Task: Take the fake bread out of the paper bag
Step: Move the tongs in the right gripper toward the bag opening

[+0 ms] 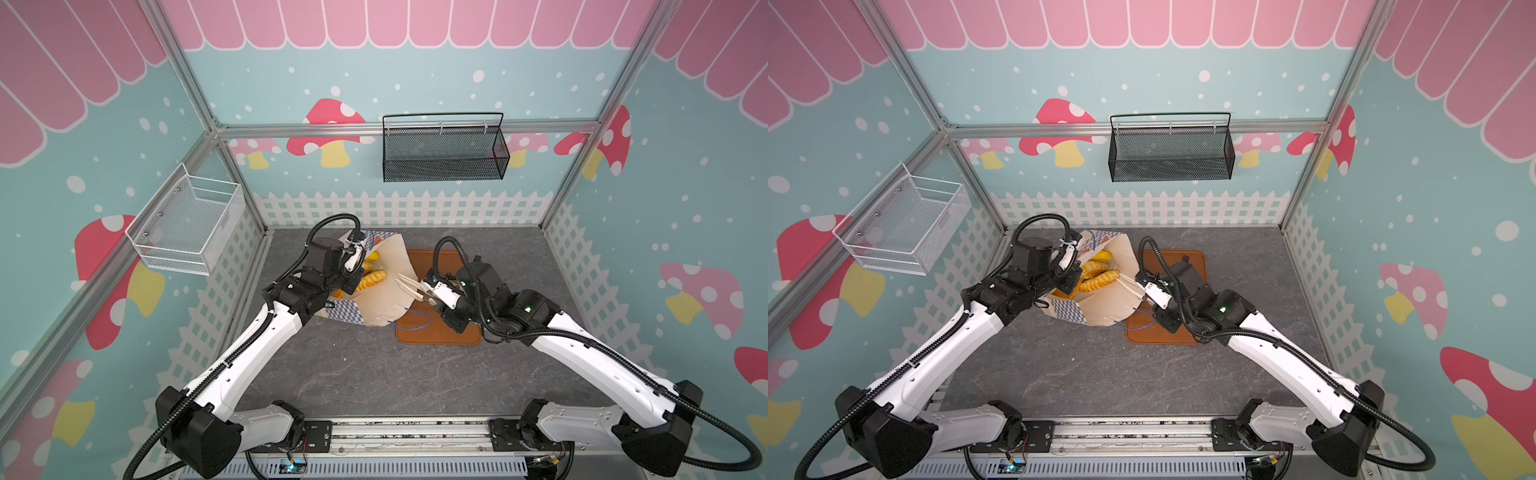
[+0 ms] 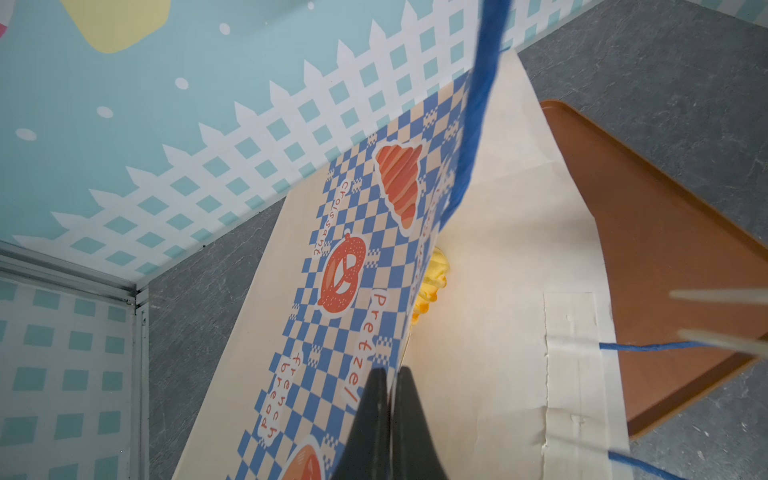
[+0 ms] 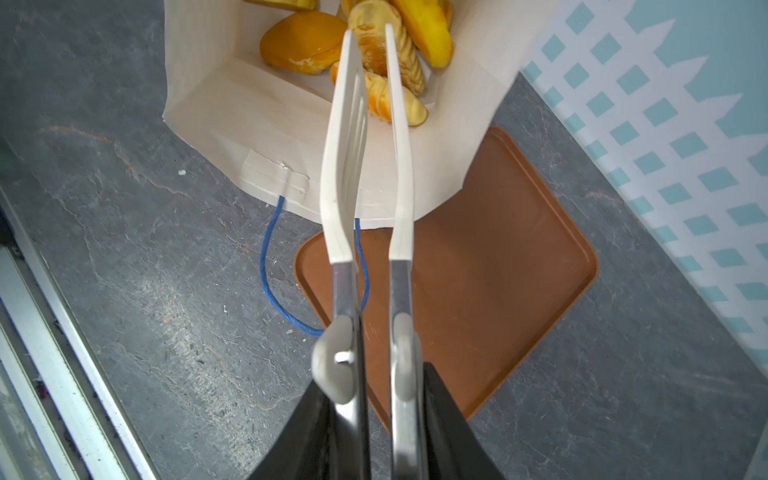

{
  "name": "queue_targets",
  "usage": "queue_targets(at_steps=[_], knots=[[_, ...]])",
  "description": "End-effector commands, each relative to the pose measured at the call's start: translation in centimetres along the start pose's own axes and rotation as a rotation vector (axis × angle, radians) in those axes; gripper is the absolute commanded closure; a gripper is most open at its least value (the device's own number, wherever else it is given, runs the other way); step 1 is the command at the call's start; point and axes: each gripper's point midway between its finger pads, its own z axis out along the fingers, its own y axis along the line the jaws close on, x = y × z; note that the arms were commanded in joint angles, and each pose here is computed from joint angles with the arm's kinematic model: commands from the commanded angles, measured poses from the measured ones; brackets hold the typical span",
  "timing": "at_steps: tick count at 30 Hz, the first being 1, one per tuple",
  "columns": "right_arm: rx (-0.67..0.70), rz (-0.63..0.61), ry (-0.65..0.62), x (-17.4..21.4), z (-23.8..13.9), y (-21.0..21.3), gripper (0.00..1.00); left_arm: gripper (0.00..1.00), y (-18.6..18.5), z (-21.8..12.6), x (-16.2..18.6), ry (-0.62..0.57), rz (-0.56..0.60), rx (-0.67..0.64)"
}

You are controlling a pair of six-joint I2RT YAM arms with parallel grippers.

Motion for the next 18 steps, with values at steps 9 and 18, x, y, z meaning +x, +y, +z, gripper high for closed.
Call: queue_targets(at_steps=[9, 18], knots=[[0.242, -0.432, 0.208, -2.6, 6.2, -1.4, 0.65, 1.0, -0.8, -1.0, -0.4, -0.037, 0.018, 0.061], [0.3, -0.573, 0.274, -3.9, 10.0, -2.2, 0.6, 1.0, -1.6, -1.5, -0.3, -0.027, 0.028, 0.114]])
